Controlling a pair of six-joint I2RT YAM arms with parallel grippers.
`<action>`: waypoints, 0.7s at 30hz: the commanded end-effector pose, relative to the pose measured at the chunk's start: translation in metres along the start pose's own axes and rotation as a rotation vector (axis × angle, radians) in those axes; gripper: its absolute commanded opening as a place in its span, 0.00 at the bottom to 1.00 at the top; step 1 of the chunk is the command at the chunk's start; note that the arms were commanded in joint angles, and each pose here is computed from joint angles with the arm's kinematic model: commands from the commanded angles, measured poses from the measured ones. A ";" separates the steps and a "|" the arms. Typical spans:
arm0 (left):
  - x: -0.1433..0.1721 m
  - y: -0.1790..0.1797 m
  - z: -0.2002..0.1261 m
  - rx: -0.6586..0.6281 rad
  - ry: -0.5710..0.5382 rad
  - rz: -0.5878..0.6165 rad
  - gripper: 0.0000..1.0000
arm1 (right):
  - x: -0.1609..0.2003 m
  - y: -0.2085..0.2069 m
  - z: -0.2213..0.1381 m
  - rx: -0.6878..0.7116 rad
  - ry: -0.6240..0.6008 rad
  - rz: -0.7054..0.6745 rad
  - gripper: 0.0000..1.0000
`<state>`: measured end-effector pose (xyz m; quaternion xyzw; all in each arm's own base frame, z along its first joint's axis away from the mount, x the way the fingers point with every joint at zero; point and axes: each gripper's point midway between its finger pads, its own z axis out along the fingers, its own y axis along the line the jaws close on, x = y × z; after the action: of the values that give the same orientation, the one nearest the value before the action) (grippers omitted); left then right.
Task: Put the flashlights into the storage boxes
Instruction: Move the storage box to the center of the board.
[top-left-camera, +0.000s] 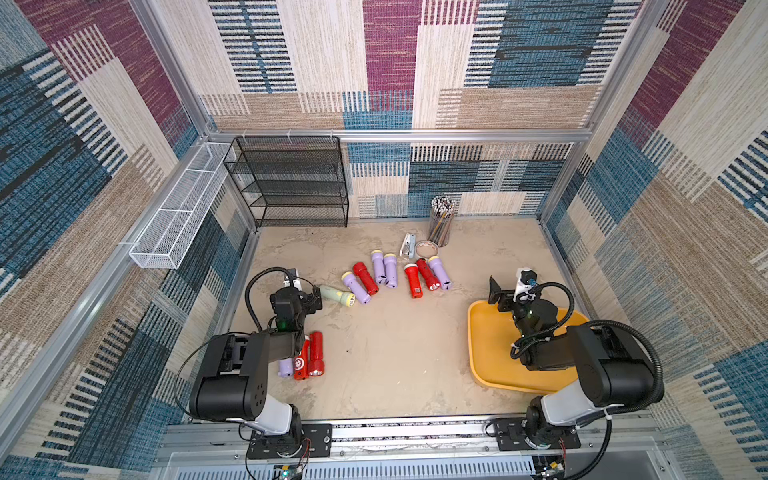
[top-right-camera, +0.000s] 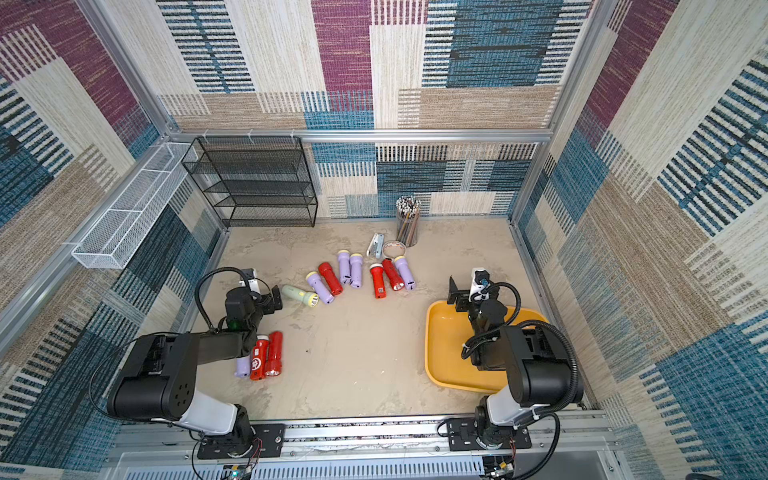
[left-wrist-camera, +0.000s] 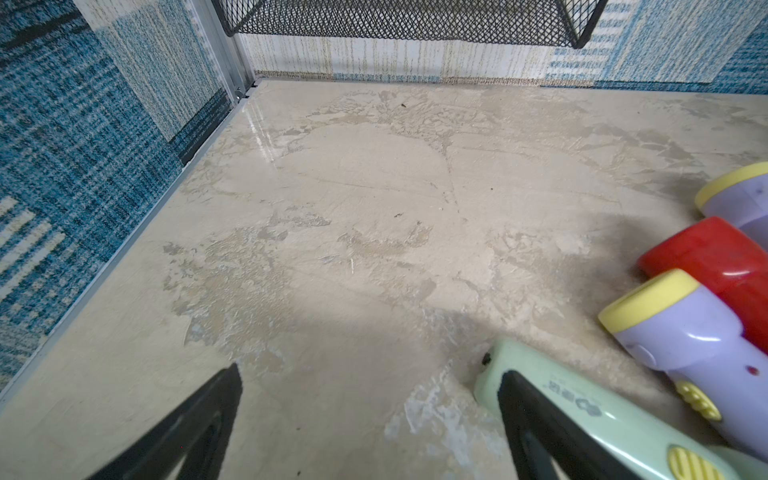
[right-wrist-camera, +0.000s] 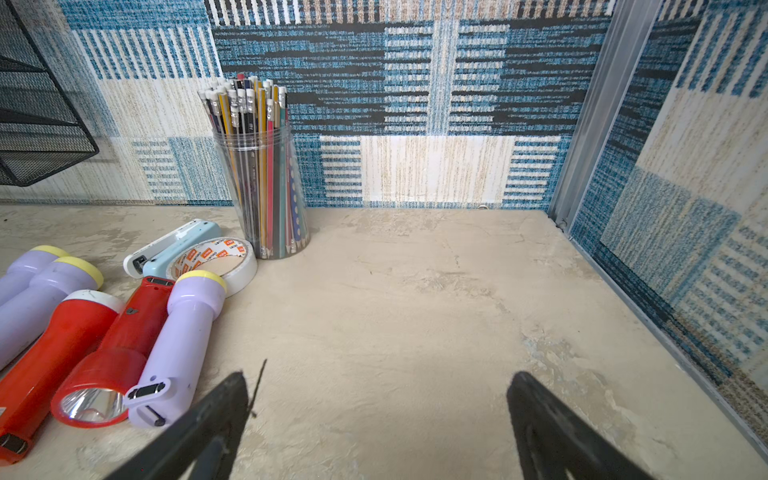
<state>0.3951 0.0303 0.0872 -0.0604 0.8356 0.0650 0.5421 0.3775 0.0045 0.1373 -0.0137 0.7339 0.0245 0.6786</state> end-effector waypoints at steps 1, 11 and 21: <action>-0.006 -0.002 0.001 0.011 -0.016 -0.005 0.99 | -0.006 0.000 0.000 -0.001 -0.022 0.003 1.00; -0.006 -0.002 0.000 0.011 -0.018 -0.005 0.99 | -0.006 0.001 0.000 -0.003 -0.023 0.003 1.00; -0.005 -0.002 0.001 0.013 -0.014 -0.006 0.99 | -0.007 0.000 -0.001 -0.003 -0.026 0.003 1.00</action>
<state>0.3952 0.0303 0.0872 -0.0604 0.8356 0.0650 0.5421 0.3775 0.0039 0.1374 -0.0132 0.7338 0.0240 0.6788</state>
